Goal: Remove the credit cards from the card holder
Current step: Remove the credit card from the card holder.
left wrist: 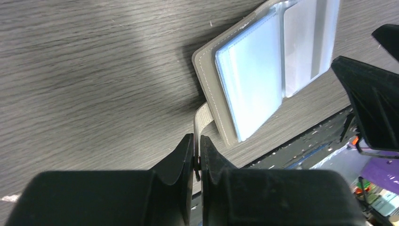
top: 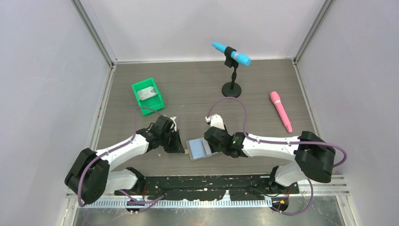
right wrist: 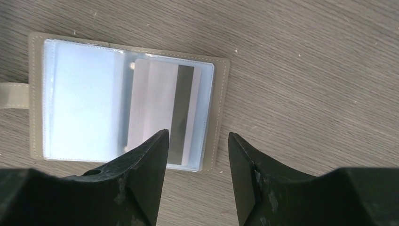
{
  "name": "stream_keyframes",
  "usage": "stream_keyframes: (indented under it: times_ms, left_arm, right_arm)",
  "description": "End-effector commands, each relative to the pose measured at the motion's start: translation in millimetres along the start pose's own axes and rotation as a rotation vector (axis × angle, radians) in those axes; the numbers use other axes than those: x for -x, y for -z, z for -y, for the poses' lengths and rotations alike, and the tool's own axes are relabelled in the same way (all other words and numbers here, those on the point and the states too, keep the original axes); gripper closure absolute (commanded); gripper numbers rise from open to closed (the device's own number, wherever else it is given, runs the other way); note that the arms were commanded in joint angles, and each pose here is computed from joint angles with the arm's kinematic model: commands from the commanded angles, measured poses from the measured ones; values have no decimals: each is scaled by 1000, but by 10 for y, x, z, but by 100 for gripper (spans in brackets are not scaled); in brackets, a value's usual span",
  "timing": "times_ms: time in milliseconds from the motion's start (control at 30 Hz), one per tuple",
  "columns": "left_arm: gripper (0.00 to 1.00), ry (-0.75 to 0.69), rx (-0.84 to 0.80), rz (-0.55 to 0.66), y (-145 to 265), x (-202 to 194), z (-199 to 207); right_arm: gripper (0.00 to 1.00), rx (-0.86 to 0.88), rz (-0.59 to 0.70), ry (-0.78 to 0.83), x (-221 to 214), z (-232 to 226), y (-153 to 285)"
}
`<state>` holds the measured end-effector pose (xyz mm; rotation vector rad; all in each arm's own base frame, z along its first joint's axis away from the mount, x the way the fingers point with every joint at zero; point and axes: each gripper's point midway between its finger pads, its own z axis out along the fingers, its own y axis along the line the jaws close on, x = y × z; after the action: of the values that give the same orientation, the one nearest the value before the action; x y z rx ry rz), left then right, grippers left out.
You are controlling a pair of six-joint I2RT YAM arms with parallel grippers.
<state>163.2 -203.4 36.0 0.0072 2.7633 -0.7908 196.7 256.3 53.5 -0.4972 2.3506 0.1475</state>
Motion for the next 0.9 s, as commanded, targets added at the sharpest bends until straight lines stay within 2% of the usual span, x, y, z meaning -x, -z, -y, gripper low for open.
stream_keyframes:
  times_ms: [0, 100, 300, 500, 667, 867]
  left_arm:
    - [85, -33, -4, 56, 132, 167, 114]
    - [72, -36, -15, 79, 212, 224, 179]
    - [68, -6, -112, 145, 376, 365, 456]
    - [67, -10, -230, 173, 350, 452, 826]
    - [67, 11, -314, 176, 140, 512, 1099]
    - [69, 42, -361, 183, -145, 589, 1214]
  right_arm:
    - [44, 79, 51, -53, 185, -86, 89]
    - [47, 156, 78, -94, 297, -134, 150]
    - [56, 335, 102, -180, 400, -185, 183]
    - [59, 442, 100, -244, 435, -216, 152]
    - [62, 455, 86, -272, 416, -171, 56]
    - [62, 467, 45, -292, 331, -127, -68]
